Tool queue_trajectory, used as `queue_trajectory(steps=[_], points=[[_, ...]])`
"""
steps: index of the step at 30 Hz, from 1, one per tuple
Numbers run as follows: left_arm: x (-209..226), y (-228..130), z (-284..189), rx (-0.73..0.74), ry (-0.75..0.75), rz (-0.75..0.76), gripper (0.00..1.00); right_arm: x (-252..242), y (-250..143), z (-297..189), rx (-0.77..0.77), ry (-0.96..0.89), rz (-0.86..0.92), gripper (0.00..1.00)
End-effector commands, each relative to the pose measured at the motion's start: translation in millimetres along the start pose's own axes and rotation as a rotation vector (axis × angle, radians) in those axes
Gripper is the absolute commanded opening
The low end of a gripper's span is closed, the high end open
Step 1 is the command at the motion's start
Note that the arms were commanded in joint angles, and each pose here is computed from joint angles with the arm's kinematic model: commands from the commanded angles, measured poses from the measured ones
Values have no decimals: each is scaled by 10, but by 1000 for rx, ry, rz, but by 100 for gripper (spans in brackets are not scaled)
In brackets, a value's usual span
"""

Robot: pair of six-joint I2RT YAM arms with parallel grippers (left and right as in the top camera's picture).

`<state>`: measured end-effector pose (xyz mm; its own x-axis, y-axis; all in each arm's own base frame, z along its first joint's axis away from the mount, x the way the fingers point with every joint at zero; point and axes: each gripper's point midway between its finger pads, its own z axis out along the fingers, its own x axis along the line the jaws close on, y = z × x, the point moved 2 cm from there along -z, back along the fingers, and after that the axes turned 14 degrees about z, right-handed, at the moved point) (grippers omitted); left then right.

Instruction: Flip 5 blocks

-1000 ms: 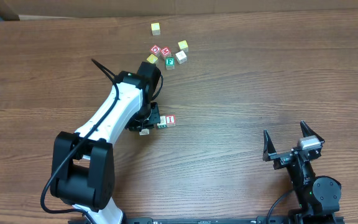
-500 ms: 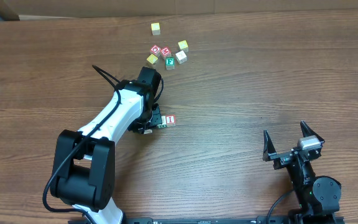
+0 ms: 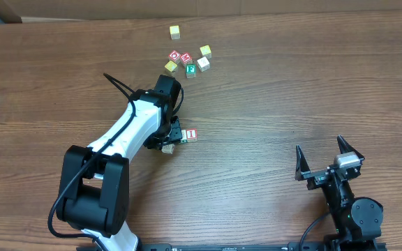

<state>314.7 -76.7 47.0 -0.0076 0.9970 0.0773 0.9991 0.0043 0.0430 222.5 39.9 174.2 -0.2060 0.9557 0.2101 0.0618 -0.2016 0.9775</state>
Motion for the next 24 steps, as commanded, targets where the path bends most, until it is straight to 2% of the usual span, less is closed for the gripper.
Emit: queue_trajectory(steps=[1,10,11,12,13,24], points=[[30,121,-137,-39,-21,-33,44,-14,-23,2,-1,-3,-1,100],[189,265,-484,-47,-28,-47,42,-14,-23,2,-1,-3,0,100],[181,229,-482,-31,-34,-36,37,-14,-23,2,-1,-3,0,100],[180,189,-482,-13,-36,-25,26,-13,-23,2,-1,-3,0,100],[187,143,-476,7,-34,-15,5,-14,-23,2,-1,-3,0,100],[260,-437,-261,227,9,28,4,-13,-23,2,-1,-3,0,100]])
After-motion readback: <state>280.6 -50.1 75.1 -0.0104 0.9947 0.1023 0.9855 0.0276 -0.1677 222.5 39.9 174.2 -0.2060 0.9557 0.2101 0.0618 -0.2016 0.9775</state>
